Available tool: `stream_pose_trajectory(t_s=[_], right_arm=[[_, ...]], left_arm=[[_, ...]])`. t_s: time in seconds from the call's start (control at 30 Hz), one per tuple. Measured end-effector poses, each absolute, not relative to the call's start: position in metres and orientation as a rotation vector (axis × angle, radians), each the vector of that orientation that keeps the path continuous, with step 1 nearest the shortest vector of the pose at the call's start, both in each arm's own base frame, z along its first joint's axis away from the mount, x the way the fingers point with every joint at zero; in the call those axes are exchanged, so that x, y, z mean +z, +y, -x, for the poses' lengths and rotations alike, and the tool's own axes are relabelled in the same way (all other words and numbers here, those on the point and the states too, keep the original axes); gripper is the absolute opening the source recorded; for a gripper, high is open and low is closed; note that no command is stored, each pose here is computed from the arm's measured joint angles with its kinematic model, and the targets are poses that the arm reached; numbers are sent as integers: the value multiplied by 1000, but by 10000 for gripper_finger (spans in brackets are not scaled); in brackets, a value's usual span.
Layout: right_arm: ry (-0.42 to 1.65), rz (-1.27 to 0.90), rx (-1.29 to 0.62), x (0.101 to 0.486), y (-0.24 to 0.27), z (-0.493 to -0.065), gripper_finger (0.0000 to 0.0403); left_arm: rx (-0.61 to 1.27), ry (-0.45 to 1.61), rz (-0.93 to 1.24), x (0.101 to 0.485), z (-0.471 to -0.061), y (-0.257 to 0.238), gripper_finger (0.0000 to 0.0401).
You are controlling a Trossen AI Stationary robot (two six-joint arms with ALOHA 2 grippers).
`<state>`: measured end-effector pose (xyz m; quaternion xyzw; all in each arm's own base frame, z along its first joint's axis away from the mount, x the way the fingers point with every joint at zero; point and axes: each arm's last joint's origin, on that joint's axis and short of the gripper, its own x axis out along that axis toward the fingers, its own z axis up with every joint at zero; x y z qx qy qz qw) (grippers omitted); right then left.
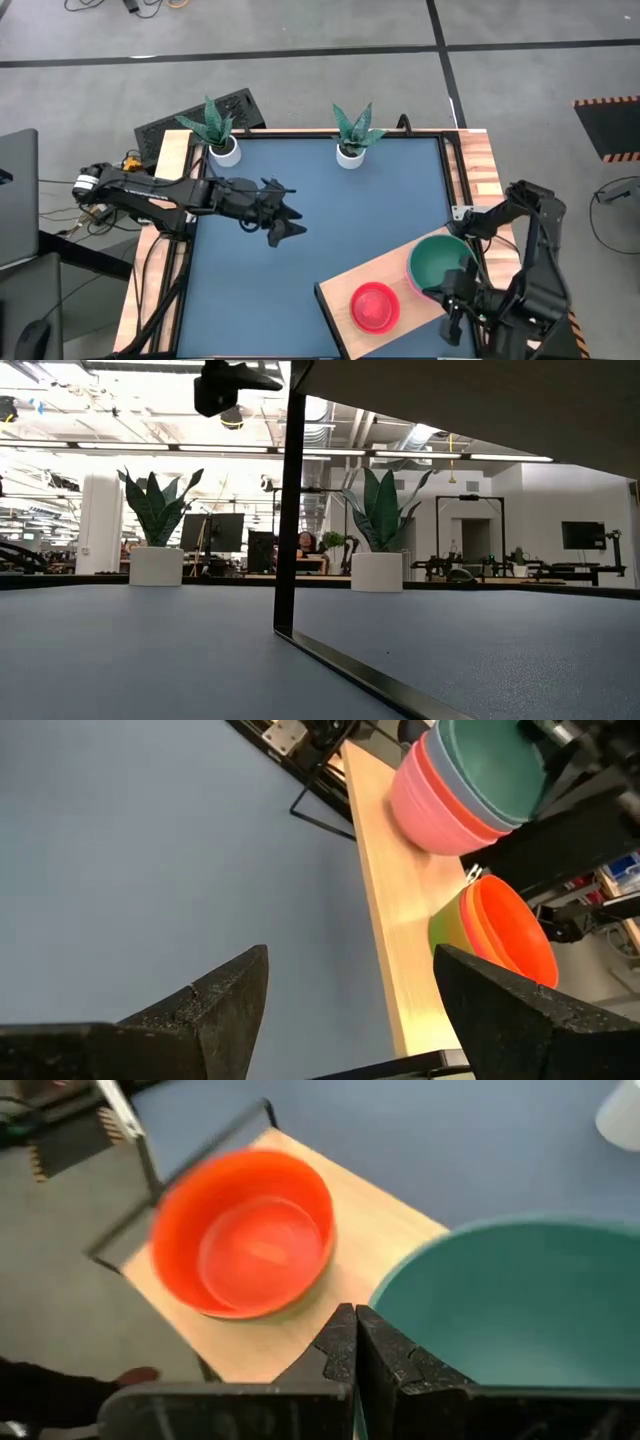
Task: Place and stack bowls onto a shelf
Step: Stack the green bowl on top of the blue bowl on the shelf, then return to Home Position
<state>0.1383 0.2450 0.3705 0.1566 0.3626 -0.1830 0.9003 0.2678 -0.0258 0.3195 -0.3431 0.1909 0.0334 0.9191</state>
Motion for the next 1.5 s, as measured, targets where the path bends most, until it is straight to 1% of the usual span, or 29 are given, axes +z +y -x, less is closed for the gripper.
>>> stream_pose_trajectory(t_s=[0.1,0.23,0.4,0.5,0.6,0.67,0.87,1.1,1.2,1.33,1.43,1.5], right_arm=[[769,-319,-412,358,245,-138,23],[762,-348,-425,361,243,-142,26],[657,-374,-356,399,237,-147,23],[554,-320,-336,418,229,-149,21],[451,-264,-368,429,212,-150,21],[421,-240,-409,432,199,-155,20],[486,-163,-531,420,173,-182,23],[653,-120,-642,384,157,-207,23],[653,-125,-678,383,150,-213,24],[587,-197,-714,408,129,-215,28],[547,-221,-729,433,107,-213,29],[529,-191,-719,450,93,-209,29]], left_arm=[[72,392,719,320,-268,-26,269],[74,392,728,320,-268,-26,269],[76,392,728,319,-268,-26,269],[83,389,726,319,-268,-25,269],[88,388,725,319,-268,-25,269],[93,387,724,319,-268,-25,269],[109,381,722,319,-268,-25,269],[99,385,723,319,-267,-28,269],[97,384,729,320,-267,-28,269],[101,352,778,327,-268,-26,269],[82,294,793,346,-270,-20,269],[58,281,796,361,-269,-13,269]])
